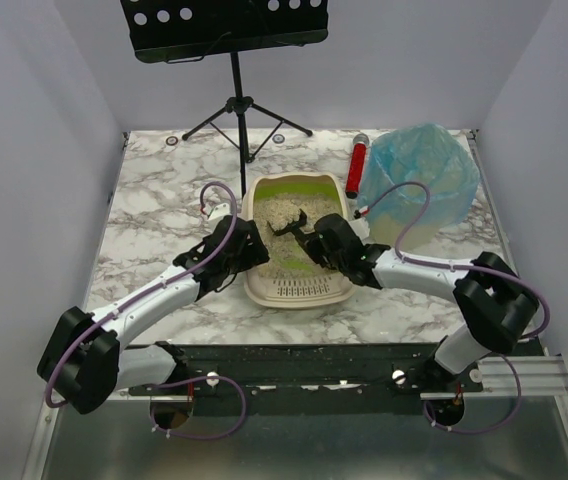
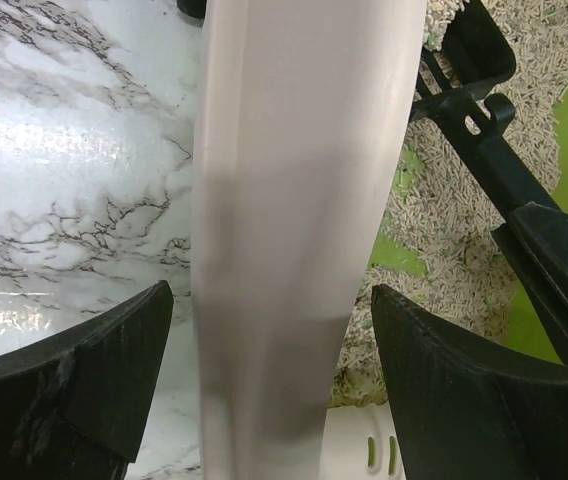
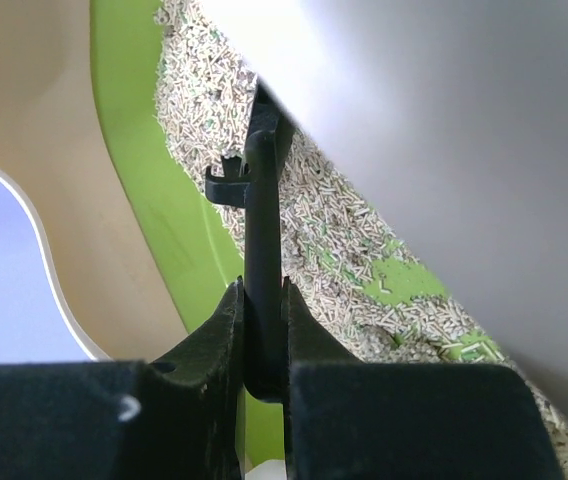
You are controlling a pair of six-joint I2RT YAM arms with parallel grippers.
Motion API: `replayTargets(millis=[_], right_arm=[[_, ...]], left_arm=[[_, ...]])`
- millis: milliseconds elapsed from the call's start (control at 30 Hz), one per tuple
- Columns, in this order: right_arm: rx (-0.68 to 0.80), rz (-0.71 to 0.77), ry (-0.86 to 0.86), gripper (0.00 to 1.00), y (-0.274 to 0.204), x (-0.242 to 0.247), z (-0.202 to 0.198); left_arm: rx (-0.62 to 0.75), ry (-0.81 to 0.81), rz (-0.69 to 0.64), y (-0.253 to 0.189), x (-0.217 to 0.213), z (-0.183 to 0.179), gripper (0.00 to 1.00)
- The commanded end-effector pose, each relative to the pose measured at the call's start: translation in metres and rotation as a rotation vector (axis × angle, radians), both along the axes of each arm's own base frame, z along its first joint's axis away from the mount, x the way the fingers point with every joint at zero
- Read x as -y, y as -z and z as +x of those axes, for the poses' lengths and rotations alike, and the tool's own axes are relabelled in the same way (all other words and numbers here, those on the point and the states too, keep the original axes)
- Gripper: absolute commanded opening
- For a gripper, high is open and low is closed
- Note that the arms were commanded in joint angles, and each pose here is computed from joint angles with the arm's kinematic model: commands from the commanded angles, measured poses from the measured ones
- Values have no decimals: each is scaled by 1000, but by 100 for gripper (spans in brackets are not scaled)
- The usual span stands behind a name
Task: Clean the litter box
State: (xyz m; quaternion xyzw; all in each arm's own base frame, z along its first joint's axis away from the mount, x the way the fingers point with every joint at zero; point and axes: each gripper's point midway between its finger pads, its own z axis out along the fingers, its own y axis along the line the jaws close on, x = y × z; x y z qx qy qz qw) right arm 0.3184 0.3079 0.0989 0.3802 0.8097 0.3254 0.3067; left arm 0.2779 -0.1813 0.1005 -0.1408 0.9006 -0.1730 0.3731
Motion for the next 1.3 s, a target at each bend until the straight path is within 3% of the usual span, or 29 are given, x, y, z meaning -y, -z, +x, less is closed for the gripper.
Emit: replayTargets(millis=[0, 167, 333, 467, 1267], right_arm=[[-97, -174, -4, 1, 64, 42, -22], [22, -68, -16, 1, 49, 35, -16], [53, -68, -15, 1, 45, 40, -17], [110, 15, -27, 1, 36, 34, -18], [271, 167, -82, 1, -18, 35, -34]], left_arm=[[12, 5, -48, -9, 7, 3, 88], [-3, 3, -44, -4, 7, 2, 87], [-12, 3, -52, -2, 8, 0, 86], [-6, -3, -68, -6, 7, -2, 86], [33, -41, -125, -23, -4, -16, 88]])
